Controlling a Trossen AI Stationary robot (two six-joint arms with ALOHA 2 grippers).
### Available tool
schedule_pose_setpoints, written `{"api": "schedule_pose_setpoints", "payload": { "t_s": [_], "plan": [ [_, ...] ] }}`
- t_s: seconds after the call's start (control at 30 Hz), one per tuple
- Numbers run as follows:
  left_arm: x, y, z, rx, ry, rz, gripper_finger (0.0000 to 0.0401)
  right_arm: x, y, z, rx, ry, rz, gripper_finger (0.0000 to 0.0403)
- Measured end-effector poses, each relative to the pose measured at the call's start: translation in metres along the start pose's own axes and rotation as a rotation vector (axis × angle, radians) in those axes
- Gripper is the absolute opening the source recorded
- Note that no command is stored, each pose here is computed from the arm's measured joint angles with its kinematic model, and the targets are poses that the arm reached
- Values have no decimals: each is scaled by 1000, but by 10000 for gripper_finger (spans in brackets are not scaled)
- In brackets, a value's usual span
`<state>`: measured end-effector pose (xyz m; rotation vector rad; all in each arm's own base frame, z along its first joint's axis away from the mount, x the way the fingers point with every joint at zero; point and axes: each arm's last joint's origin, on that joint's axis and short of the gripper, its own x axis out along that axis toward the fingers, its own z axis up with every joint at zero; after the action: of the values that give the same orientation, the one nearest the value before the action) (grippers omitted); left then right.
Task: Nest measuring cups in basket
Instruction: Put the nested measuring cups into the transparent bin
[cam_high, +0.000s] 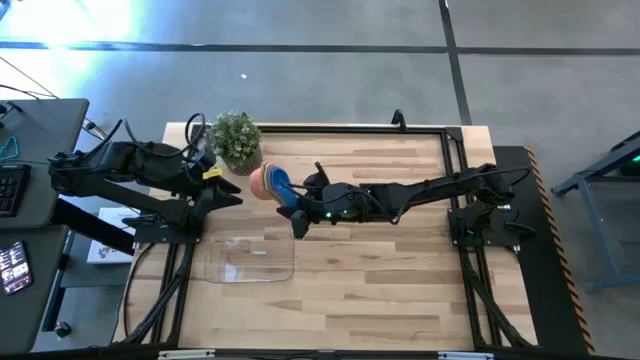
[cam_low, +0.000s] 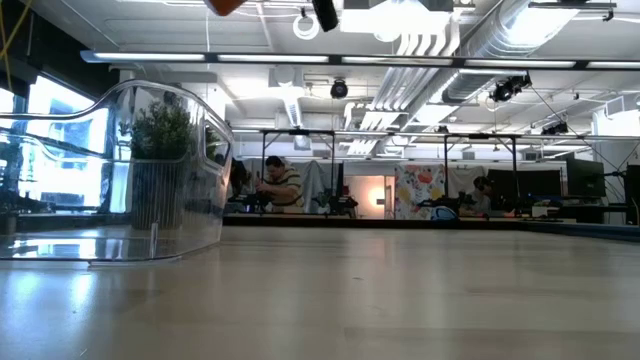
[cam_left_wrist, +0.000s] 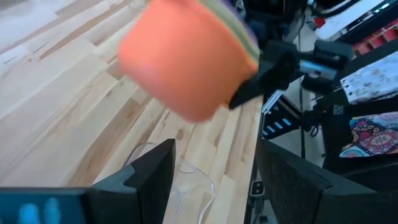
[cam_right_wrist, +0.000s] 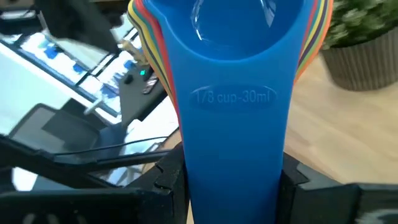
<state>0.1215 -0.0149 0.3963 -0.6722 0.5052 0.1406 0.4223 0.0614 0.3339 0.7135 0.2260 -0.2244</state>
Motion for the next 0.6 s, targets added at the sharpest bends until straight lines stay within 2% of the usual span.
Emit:
{"api": "schedule_pose_setpoints", "payload": {
  "t_s": [0.13, 0.3, 0.6],
  "plan": [
    [-6, 3, -4, -24, 38, -2, 216, 15, 4, -12, 3, 13, 43, 124],
    [-12, 13, -13, -54, 117, 77, 216, 40, 11, -20, -47, 76, 91, 122],
    [-17, 24, -24, -62, 197, 203, 216, 77, 17, -33, -164, 271, -1, 122]
  ]
}}
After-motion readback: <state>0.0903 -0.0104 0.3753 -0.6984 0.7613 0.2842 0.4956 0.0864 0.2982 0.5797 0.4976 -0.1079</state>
